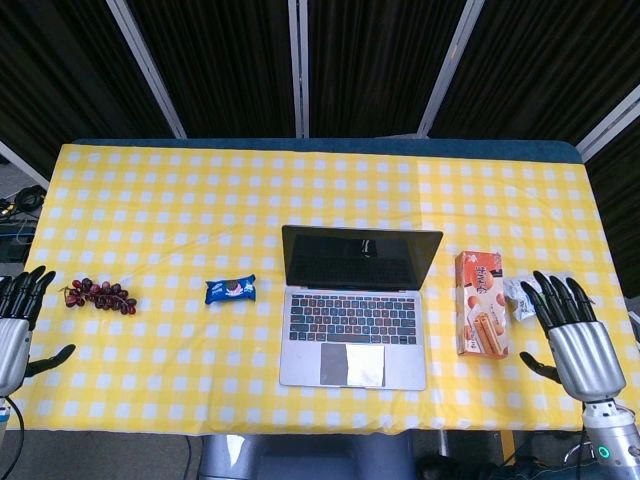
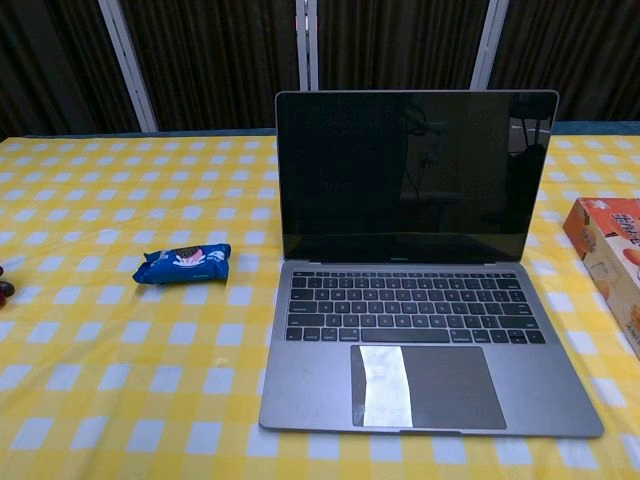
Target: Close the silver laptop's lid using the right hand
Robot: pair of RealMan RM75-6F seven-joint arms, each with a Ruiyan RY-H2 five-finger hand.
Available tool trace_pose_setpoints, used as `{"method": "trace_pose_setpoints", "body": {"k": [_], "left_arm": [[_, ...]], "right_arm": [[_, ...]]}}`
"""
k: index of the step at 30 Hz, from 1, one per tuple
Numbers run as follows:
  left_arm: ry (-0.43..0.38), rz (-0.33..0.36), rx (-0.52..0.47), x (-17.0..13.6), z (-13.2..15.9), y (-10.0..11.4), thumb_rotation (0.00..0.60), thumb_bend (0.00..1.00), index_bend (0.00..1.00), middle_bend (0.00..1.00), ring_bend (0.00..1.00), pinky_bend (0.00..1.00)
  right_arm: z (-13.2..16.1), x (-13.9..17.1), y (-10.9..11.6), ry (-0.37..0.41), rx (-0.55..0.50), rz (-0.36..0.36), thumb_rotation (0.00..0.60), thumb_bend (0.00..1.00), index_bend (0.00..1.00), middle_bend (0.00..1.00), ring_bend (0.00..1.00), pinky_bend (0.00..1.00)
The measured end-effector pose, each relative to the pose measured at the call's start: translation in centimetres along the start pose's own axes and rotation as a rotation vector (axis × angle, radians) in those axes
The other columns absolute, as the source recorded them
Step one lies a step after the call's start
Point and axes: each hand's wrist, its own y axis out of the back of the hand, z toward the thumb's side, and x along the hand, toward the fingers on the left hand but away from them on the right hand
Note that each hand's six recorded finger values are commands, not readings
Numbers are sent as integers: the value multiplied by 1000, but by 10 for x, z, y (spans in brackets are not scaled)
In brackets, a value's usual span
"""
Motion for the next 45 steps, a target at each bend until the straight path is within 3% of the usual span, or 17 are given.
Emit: {"method": "trace_pose_setpoints", "body": {"k": [1, 4, 9, 18, 27, 34, 45], "left_arm": [[3, -3, 2, 1, 0, -1, 600, 0, 0, 0, 0, 0], [16, -12, 12, 4, -3, -4, 600, 0, 0, 0, 0, 0], [42, -32, 27, 11, -8, -9, 600, 0, 0, 0, 0, 0], [68, -35, 41, 21, -13, -11, 600, 0, 0, 0, 0, 0], [94, -46, 42, 25, -21, -15, 600, 0, 0, 0, 0, 0], [96, -52, 39, 27, -23, -17, 600, 0, 0, 0, 0, 0], [105, -60, 36, 30, -27, -18, 600, 0, 0, 0, 0, 0]], "right_arm": [[2, -7, 1, 13, -12, 6, 600, 839, 0, 0, 0, 0], [9, -35, 4, 60, -77, 33, 600, 997, 0, 0, 0, 0], [31, -95, 13, 150, -181, 93, 600, 1000, 27, 39, 0, 28], [90, -188, 31, 247, -260, 194, 600, 1000, 82, 108, 7, 104], [133, -222, 17, 263, -324, 331, 600, 1000, 195, 226, 137, 211], [146, -236, 1, 229, -334, 415, 600, 1000, 324, 353, 254, 291], [163, -236, -8, 207, -376, 494, 600, 1000, 343, 378, 318, 334]]}}
